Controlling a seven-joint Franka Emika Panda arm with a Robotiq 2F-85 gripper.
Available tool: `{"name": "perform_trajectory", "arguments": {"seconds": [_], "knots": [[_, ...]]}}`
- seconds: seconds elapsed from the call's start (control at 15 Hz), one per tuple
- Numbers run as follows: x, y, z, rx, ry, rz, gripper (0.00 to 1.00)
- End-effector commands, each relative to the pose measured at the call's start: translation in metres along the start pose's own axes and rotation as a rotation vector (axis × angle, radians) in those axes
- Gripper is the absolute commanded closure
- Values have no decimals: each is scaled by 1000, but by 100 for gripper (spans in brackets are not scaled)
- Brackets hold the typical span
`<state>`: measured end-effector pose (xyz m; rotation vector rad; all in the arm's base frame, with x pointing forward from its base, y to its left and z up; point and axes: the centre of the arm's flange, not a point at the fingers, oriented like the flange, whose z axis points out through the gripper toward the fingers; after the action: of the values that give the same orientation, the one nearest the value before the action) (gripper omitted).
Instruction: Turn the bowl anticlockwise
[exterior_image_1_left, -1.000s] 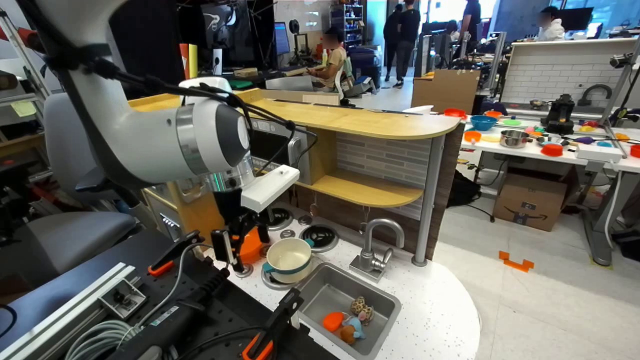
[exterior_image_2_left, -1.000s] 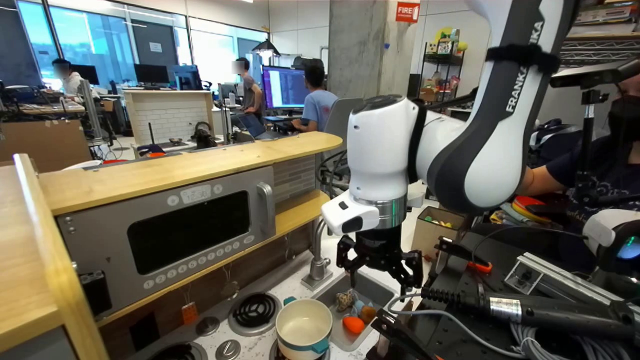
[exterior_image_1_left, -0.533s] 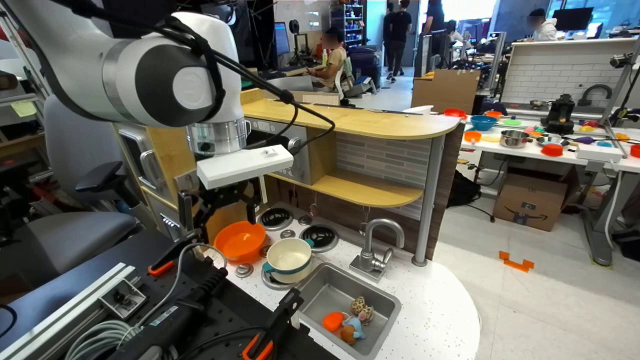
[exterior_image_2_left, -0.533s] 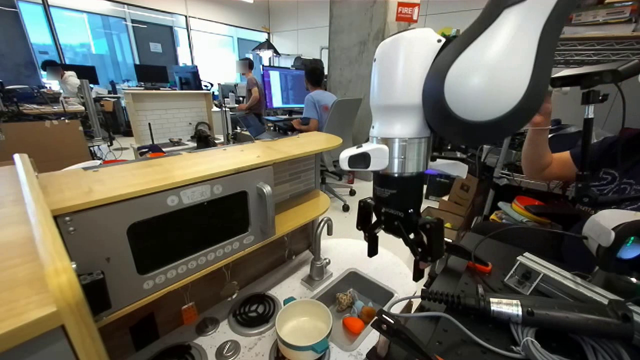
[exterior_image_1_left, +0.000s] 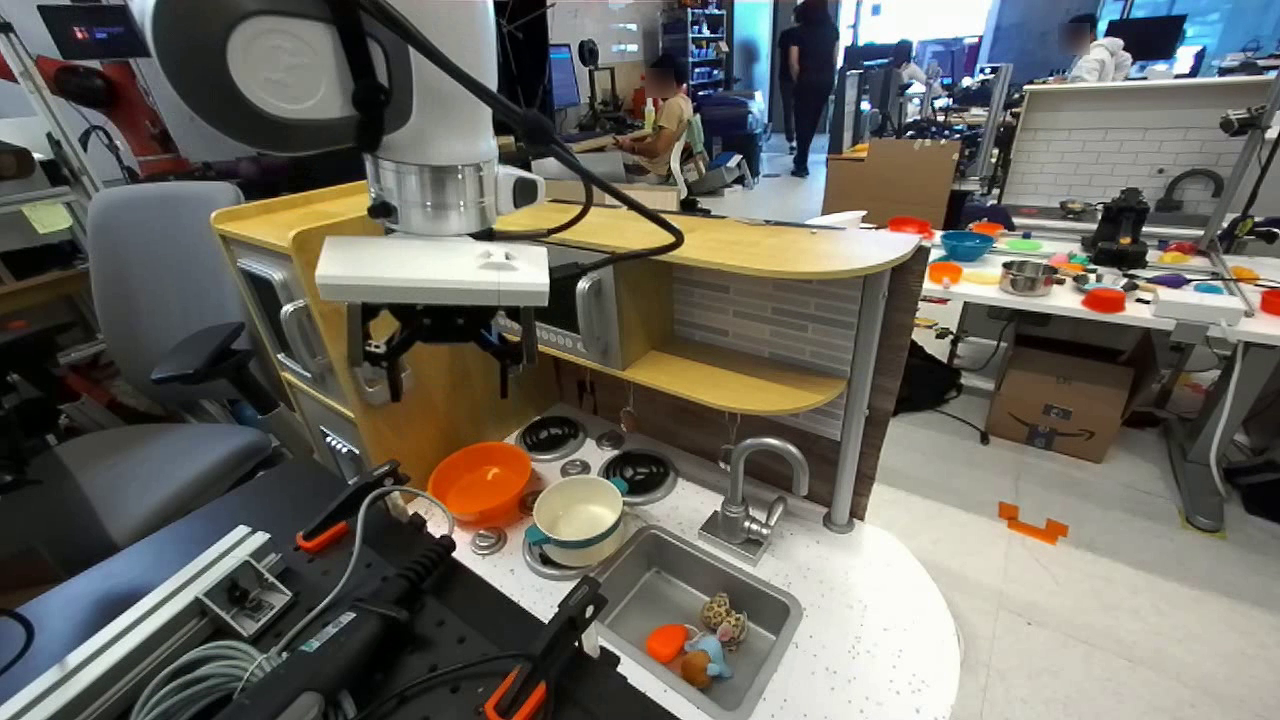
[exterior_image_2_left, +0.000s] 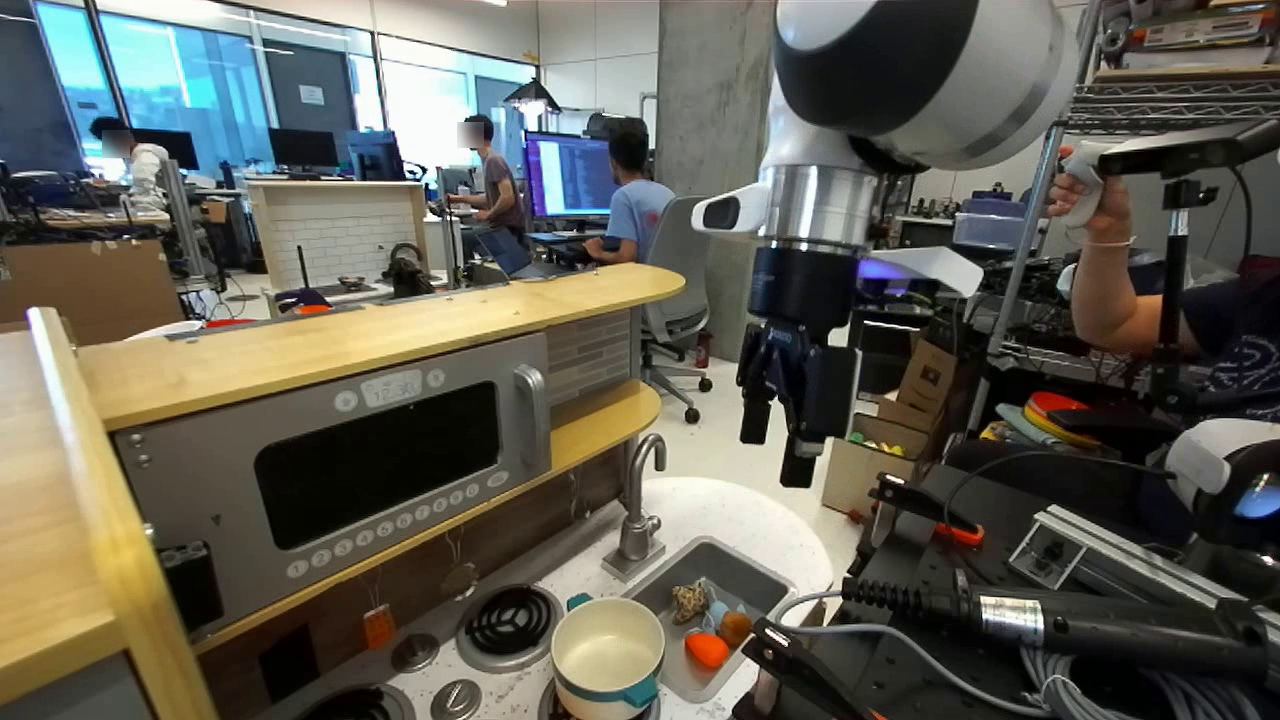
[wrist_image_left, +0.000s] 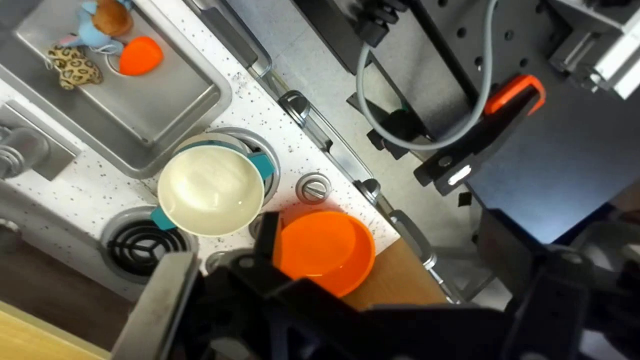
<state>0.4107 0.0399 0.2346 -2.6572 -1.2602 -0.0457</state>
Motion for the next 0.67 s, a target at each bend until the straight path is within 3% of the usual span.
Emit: {"name": "perform_trajectory", "arguments": {"seconds": [0.0,0.13,0.2,0.33,0.6], "knots": [[-22,-25,-61,-46,46,202,0],[-25,-20,-67,-79,32,307,0],[-8,1,-35,-35,72,221,0],[-9,-2,-43,-58,60,221,0],[-10,-1,-31,-22,59,221,0]]}}
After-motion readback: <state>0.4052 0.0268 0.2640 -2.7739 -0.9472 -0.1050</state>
